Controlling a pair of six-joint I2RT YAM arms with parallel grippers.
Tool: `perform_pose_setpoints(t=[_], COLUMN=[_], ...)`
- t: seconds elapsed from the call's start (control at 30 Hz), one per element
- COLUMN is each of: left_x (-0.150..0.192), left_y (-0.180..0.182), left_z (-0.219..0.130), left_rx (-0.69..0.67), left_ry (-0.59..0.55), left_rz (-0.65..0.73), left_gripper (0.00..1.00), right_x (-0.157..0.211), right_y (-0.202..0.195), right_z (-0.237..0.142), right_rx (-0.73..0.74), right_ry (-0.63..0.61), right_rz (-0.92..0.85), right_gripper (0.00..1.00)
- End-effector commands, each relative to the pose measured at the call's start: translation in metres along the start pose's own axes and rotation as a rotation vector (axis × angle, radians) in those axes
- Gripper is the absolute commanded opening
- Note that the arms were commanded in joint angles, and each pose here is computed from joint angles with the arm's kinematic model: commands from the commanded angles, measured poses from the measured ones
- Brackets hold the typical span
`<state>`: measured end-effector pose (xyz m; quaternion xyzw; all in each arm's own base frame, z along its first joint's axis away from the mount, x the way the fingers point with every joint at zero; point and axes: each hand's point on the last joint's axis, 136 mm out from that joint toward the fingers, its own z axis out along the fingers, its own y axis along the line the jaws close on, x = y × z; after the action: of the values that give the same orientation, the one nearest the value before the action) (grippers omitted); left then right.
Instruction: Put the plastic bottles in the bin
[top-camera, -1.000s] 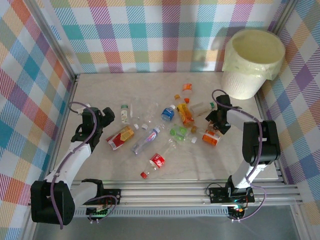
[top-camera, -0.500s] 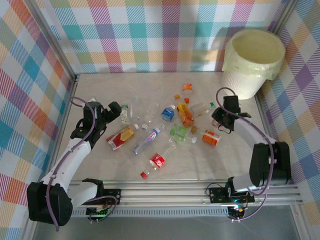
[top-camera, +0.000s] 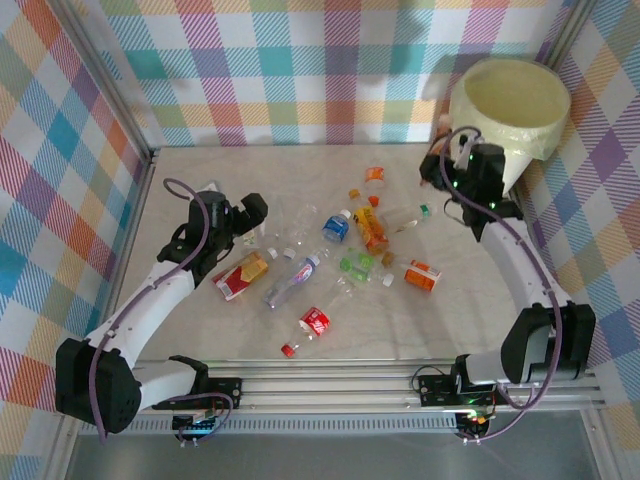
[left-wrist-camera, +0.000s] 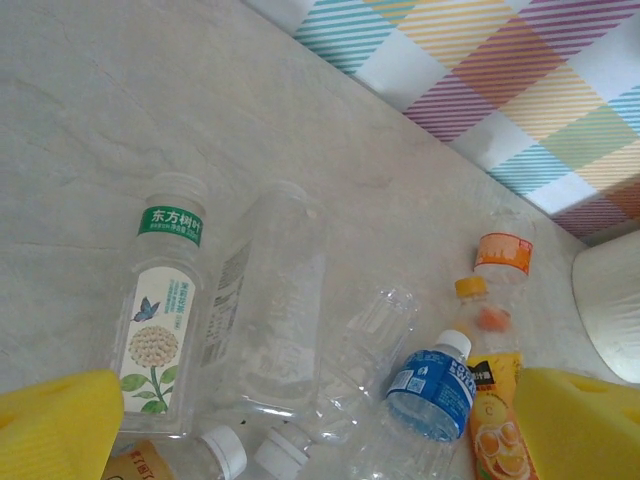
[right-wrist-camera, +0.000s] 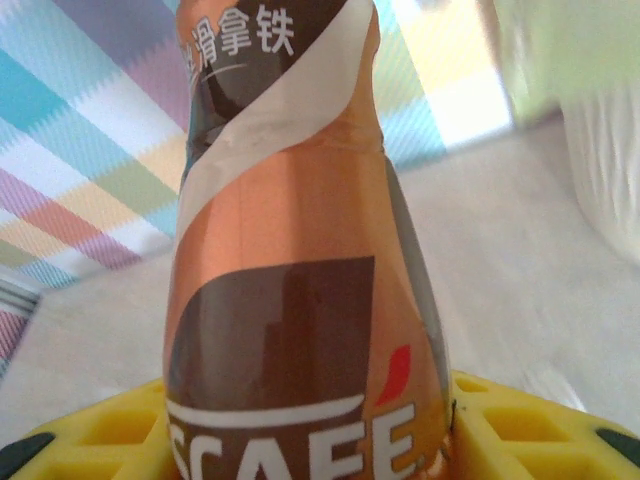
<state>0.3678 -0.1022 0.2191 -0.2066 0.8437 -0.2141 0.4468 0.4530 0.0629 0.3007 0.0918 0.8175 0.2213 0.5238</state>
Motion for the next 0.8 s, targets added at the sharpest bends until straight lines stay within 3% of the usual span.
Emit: perform_pose_setpoints(t=[0.0, 0.2, 0.4, 0.77], left_x=[-0.007, -0.005, -0.003, 0.001], left_y=[0.004, 0.015, 0.021, 0.028], left_z=[-0.005, -0.012, -0.014, -0.018], left_rx=[-0.045, -0.08, -0.103, -0.126], left_ry=[-0.024, -0.043, -0.043, -0.039], left_rz=[-0.012, -0.017, -0.026, -0.03], left_gripper=[1.0, 1.0, 1.0, 1.0], right_x=[-0.047, -0.108, -0.152, -0.164], right_y=[0.014, -0.009, -0.064, -0.134], right_z=[0.009, 0.037, 0.071, 0.111], right_rx=[-0.078, -0.051, 0.073, 0.261], right_ry=[-0.082, -0.103, -0.109, -0.08], right_rz=[-0.083, -0.103, -0.03, 0.049], right_gripper=[0.42, 0.41, 0.42, 0.43])
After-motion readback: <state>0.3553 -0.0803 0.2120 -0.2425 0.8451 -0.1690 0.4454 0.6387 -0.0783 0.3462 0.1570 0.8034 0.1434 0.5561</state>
